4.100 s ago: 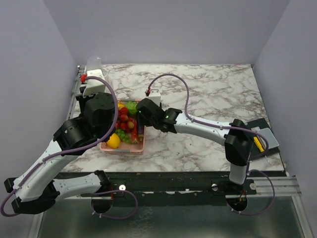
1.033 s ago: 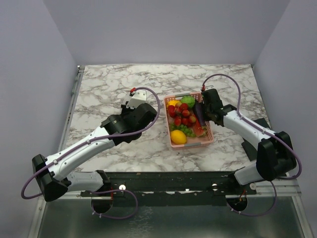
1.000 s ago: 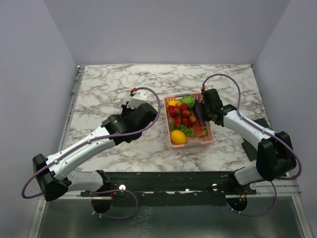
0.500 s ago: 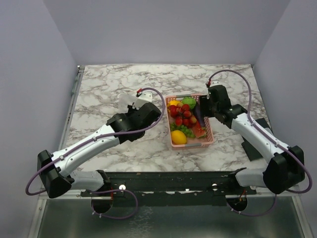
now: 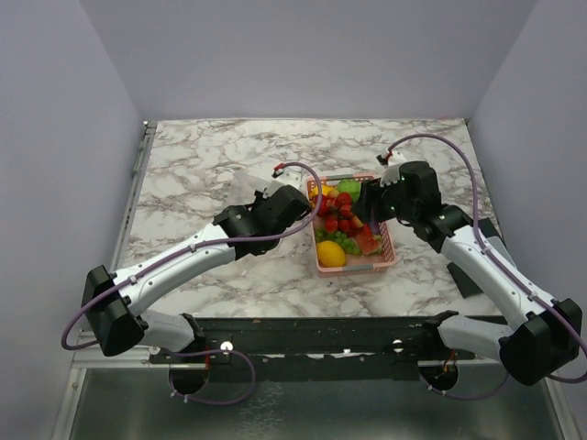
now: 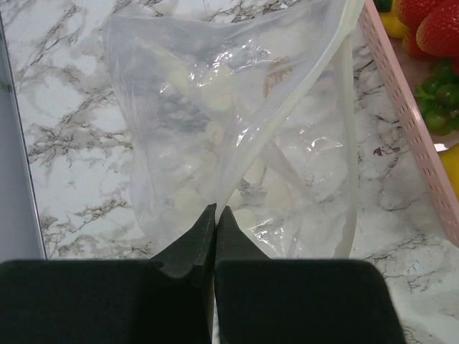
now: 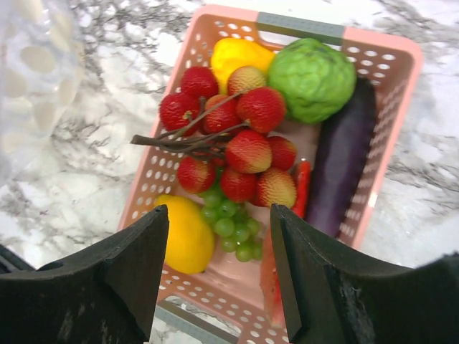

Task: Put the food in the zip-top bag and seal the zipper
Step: Pick up the fake fruit from the bin.

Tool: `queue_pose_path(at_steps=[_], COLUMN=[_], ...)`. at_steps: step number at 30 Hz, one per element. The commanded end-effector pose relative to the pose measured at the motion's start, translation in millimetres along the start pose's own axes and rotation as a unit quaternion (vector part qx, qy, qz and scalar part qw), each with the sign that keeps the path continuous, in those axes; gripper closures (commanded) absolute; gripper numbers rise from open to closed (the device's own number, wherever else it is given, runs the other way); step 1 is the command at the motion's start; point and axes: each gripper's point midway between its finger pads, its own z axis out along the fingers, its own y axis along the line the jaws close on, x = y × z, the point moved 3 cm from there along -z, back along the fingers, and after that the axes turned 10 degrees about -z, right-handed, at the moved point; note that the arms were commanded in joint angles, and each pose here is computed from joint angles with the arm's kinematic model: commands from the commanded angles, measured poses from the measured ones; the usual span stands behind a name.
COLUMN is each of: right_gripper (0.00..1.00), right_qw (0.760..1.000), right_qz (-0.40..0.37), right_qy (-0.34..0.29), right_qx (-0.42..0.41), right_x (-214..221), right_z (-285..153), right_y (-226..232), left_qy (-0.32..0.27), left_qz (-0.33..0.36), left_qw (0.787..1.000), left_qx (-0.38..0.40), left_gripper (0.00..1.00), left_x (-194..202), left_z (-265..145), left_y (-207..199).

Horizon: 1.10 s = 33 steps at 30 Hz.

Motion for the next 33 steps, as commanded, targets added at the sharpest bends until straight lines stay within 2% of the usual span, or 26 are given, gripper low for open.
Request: queue_pose_path(at_steps=[1,10,14,21,26,33], right_gripper=[0.36,0.36,0.36,0.36,0.38,0.4], right_qw=[0.997,0.992,0.99,0.989,0.984,0.983], right_qz=[-0.014,-0.079,-0.122,-0.149,-0.171,-0.173], right_qy=[-0.029,-0.025,-0.021,-0.023,-0.028,-0.029], right_qx=[-0.071,-0.094,-0.063,0.005,0.04,0.046], right_x=[-8,-3,0,1,0,3], right_z=[2,24,37,53,60,72], right_y=[25,52,59,49,42,43], left_qy=[-0.013,-0.003,-0.014,-0.049,-0.045,-0.037], left_qz=[0.008,0.044,0.046,0.031,0.031,0.024], left_qw=[0.999,0.998,0.998,0.998,0.998,0.999], left_qx=[0.032,0.047,0.035,0.024,0.021,0.024], left_gripper=[1.0,1.0,1.0,1.0,1.0,1.0], left_x=[-15,-17,-22,-22,-12,-4], left_z=[2,15,16,13,17,24], left_y=[-14,-30,-28,-16,-13,-10])
